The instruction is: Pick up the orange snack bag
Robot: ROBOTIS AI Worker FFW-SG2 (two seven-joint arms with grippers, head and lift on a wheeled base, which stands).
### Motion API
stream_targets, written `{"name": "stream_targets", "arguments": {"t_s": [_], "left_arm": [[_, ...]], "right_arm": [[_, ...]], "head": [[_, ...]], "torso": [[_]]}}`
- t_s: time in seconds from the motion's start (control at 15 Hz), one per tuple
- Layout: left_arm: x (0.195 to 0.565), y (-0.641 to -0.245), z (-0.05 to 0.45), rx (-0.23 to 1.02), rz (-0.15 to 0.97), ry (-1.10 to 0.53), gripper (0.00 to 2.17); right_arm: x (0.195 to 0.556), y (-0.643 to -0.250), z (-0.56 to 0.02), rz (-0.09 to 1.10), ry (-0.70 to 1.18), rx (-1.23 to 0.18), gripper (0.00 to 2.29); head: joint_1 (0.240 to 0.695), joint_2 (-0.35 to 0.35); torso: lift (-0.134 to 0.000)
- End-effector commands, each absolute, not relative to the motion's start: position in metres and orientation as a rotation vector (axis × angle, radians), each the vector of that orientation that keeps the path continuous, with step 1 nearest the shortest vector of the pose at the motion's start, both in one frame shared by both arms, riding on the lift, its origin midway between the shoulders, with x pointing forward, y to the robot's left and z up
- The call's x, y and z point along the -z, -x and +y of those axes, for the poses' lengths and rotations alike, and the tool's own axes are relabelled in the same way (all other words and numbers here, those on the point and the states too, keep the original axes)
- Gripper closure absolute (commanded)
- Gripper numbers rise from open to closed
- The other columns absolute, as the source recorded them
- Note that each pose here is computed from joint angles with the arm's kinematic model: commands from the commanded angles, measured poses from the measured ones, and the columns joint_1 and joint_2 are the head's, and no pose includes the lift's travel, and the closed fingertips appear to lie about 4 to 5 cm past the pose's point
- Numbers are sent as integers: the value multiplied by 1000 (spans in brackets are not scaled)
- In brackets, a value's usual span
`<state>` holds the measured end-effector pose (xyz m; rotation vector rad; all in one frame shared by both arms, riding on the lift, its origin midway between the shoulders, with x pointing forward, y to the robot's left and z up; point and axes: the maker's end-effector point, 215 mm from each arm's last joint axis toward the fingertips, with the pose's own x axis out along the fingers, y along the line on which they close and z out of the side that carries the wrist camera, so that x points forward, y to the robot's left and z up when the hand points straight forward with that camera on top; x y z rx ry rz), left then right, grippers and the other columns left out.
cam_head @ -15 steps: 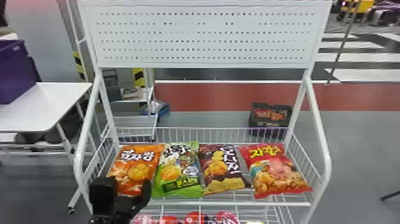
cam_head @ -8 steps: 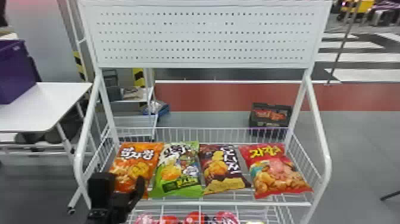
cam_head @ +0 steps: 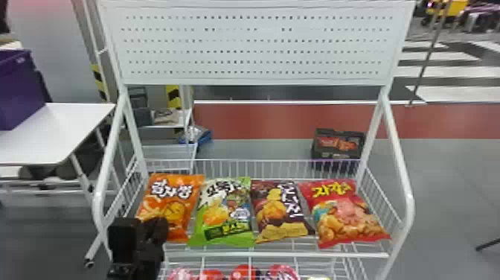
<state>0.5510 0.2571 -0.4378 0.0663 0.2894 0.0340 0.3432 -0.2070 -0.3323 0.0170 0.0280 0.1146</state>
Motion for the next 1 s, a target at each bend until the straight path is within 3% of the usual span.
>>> {"name": "stream_targets", "arguments": {"t_s": [0.0, 0.53, 0.93], "left_arm": [[437, -548, 256, -30, 288, -67, 1713], [399, -538, 243, -18, 208, -46, 1717], [366, -491, 250, -38, 130, -5, 1713]], "right_arm": [[332, -344, -208, 28, -19, -112, 147], [331, -344, -207, 25, -19, -115, 147], [330, -344, -205, 23, -23, -117, 147]], "head": [[499, 0], [499, 0], [499, 0]], "torso": [[0], [0], [0]]}}
